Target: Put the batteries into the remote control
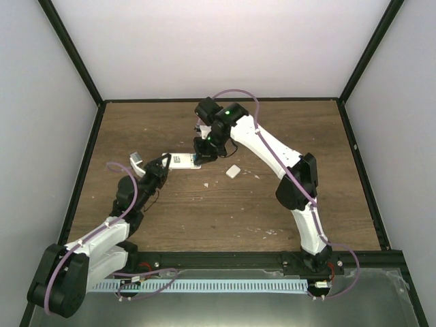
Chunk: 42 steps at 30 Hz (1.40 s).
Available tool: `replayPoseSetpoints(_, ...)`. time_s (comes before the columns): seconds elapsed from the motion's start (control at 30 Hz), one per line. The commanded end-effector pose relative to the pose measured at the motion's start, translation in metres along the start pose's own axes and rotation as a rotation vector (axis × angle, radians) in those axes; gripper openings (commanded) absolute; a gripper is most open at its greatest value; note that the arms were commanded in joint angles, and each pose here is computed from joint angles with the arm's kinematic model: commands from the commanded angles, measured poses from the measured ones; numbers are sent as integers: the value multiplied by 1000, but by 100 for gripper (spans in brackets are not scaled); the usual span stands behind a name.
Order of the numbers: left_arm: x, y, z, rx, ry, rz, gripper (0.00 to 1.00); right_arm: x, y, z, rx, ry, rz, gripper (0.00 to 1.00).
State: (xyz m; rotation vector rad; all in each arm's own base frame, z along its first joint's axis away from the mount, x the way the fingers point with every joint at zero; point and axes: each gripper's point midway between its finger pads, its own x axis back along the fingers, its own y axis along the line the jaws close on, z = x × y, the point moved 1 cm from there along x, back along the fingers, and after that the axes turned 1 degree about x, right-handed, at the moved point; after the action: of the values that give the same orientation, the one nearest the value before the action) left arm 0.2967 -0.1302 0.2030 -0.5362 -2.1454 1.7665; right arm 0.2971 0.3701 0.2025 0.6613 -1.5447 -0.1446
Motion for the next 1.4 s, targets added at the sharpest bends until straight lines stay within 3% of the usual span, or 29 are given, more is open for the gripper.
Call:
replayPoseSetpoints(0.0, -2, -28, 0, -5, 5, 96, 0, 2, 2, -8, 9, -10, -12, 2)
replayPoseSetpoints(0.6, -3, -27, -3, -4, -11, 91, 0, -8, -1, 17, 10, 83, -30, 5)
replayPoseSetpoints(1.37, -4, -30, -2, -4, 1, 101, 0, 3, 12, -2, 30, 21, -63, 8)
